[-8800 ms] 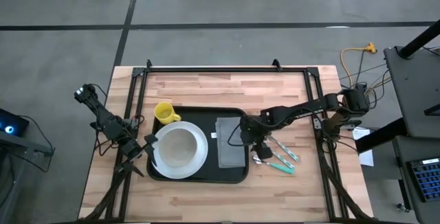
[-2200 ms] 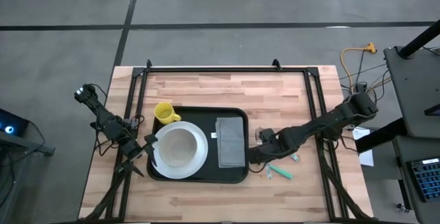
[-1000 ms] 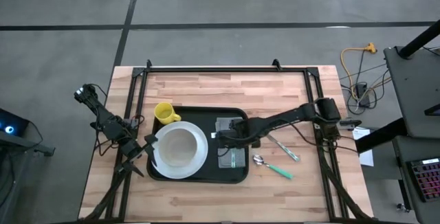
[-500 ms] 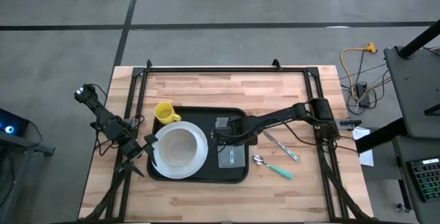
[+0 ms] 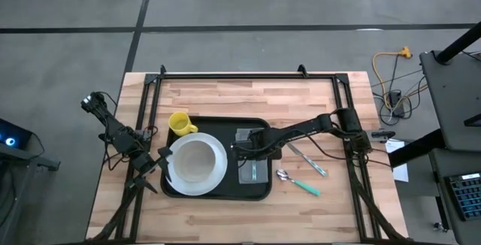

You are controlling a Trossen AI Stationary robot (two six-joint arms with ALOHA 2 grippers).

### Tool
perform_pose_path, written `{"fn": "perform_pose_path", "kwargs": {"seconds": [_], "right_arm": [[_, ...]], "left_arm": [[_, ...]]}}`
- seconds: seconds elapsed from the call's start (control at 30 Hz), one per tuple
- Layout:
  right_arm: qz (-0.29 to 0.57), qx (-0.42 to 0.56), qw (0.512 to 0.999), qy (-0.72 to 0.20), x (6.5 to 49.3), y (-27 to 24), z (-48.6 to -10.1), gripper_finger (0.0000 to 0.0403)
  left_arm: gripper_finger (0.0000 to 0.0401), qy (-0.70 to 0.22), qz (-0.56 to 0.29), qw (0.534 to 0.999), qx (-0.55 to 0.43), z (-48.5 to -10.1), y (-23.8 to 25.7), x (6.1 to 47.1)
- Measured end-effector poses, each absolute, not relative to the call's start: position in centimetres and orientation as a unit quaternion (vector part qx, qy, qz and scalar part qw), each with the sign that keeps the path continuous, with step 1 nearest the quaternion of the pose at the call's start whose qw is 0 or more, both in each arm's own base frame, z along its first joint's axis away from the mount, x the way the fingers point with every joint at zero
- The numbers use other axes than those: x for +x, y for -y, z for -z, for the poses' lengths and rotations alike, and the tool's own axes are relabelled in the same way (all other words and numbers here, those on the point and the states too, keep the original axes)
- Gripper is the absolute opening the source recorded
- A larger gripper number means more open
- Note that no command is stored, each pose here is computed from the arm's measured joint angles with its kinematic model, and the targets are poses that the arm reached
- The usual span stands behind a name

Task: Set up tray
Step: Put the white and blue fork on the gray napkin, then put the green spoon on the gray napkin to the left of the white and blue fork

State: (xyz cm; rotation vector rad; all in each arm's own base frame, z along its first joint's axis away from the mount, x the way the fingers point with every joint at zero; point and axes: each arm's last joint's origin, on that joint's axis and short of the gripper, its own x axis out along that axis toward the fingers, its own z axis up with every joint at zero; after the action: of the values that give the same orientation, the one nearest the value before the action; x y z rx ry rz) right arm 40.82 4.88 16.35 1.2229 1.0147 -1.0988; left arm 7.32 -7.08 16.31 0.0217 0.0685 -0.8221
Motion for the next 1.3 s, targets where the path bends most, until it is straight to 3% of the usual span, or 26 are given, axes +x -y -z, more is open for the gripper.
{"fn": "perform_pose_path", "kwargs": {"seconds": [0.43, 0.97, 1.3], "right_arm": [[0.467, 0.521, 0.569, -0.432, 40.8, -4.9, -16.2, 0.0016], [0.467, 0.519, 0.570, -0.433, 40.8, -4.9, -16.2, 0.0077], [0.426, 0.491, 0.610, -0.452, 41.4, -5.0, -17.3, 0.0081]], "left_arm": [[0.0255, -0.033, 0.399, 0.916, 0.011, -16.3, 7.1, 7.3], [0.0255, -0.033, 0.399, 0.916, 0.010, -16.3, 7.1, 7.3], [0.0255, -0.033, 0.399, 0.916, 0.010, -16.3, 7.1, 7.3]]}}
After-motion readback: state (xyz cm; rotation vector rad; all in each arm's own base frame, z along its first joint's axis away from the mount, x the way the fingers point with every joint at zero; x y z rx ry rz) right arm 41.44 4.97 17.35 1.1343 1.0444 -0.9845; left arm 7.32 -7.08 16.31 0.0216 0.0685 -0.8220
